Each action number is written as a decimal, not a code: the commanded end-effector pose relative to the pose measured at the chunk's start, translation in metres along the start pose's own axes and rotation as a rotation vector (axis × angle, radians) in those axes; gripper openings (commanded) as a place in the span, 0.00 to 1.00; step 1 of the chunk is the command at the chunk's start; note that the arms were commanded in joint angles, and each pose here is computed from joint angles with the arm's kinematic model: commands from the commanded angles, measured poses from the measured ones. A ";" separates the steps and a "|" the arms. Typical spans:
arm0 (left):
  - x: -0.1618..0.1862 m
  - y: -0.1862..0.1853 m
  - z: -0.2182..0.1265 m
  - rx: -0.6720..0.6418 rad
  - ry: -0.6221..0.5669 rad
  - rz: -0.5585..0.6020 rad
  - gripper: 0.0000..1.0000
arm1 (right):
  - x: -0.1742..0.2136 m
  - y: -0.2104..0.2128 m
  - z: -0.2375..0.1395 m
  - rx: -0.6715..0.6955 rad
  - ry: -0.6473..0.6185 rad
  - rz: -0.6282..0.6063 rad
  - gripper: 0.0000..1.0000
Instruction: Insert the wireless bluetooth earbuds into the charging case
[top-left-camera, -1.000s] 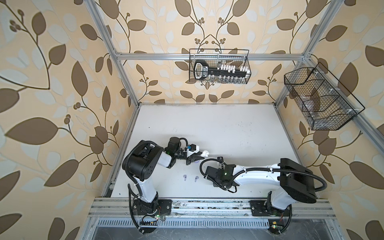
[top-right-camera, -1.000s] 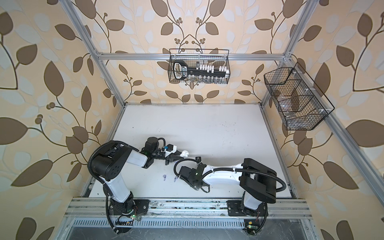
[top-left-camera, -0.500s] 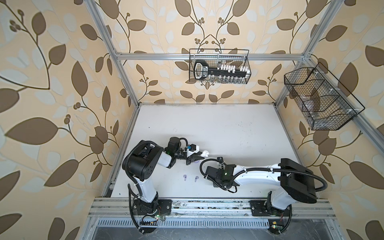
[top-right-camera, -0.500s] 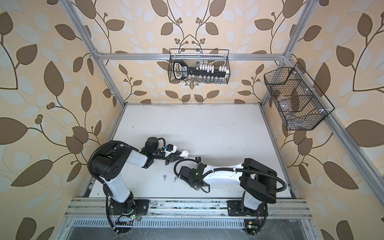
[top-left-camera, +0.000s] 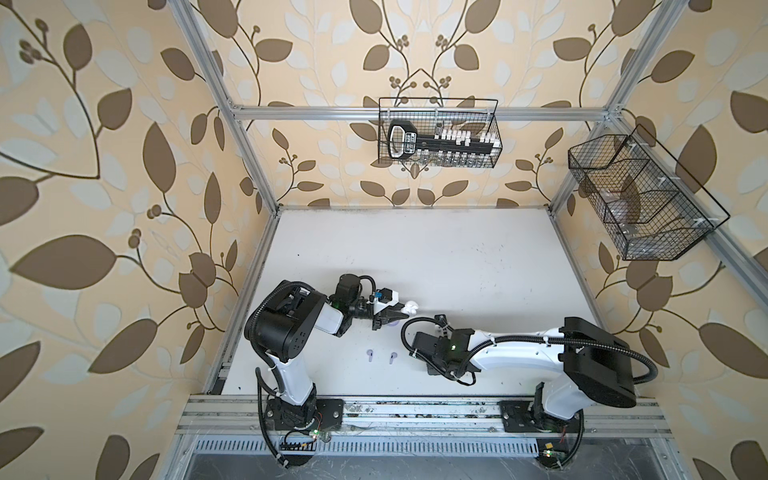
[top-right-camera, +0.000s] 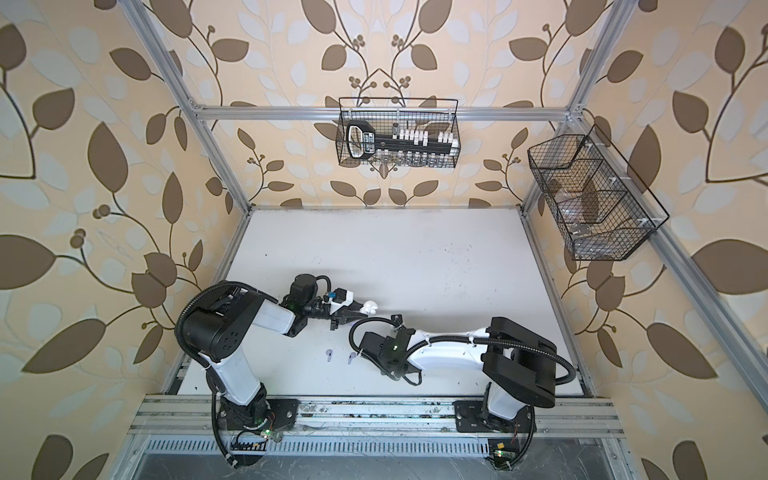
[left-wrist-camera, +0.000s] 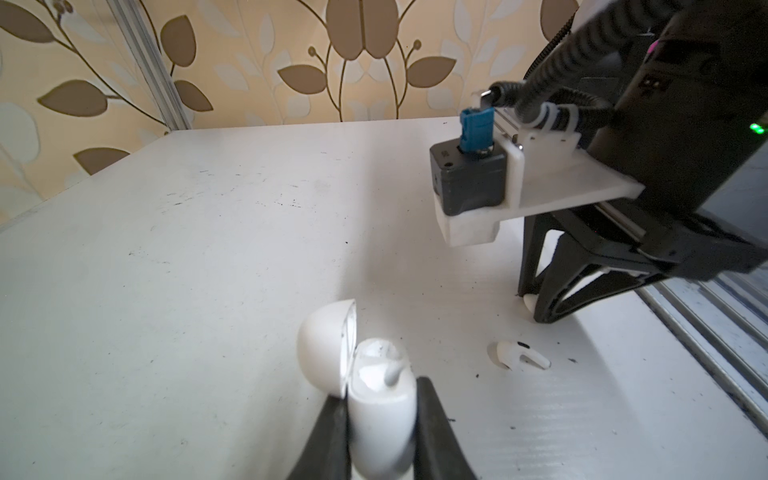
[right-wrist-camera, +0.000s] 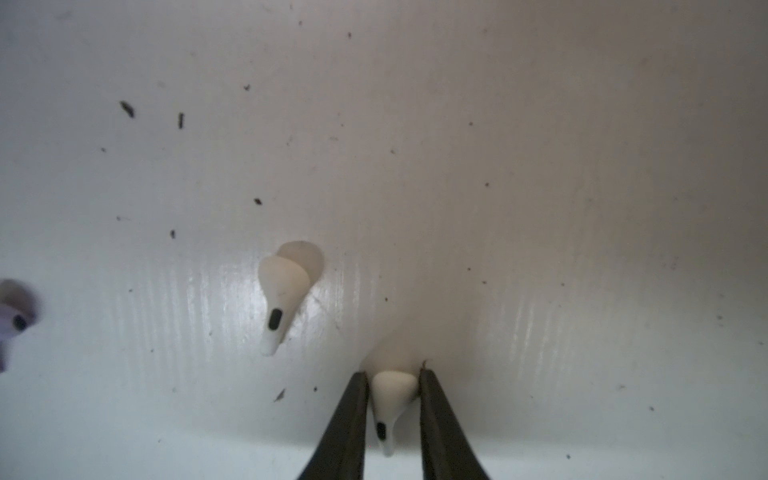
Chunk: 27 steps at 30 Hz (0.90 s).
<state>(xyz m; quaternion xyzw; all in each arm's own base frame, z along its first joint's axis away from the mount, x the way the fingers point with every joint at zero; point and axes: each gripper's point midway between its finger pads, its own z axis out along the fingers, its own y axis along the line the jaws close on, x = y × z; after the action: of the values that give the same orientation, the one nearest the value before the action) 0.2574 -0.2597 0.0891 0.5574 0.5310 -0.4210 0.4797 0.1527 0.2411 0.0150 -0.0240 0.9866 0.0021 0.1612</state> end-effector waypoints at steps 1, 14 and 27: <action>-0.016 0.000 0.001 -0.001 -0.028 0.054 0.00 | 0.009 -0.009 0.006 0.030 0.043 -0.008 0.24; -0.016 0.000 0.001 -0.003 -0.028 0.055 0.00 | 0.009 -0.013 0.007 0.035 0.048 -0.011 0.22; -0.016 0.000 0.001 -0.003 -0.028 0.052 0.00 | 0.009 -0.016 0.006 0.032 0.045 -0.008 0.18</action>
<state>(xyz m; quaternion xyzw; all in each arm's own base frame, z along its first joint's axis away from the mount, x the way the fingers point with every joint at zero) 0.2575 -0.2597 0.0890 0.5569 0.5316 -0.4210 0.4796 0.1538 0.2418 0.0150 -0.0256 0.9874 0.0095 0.1558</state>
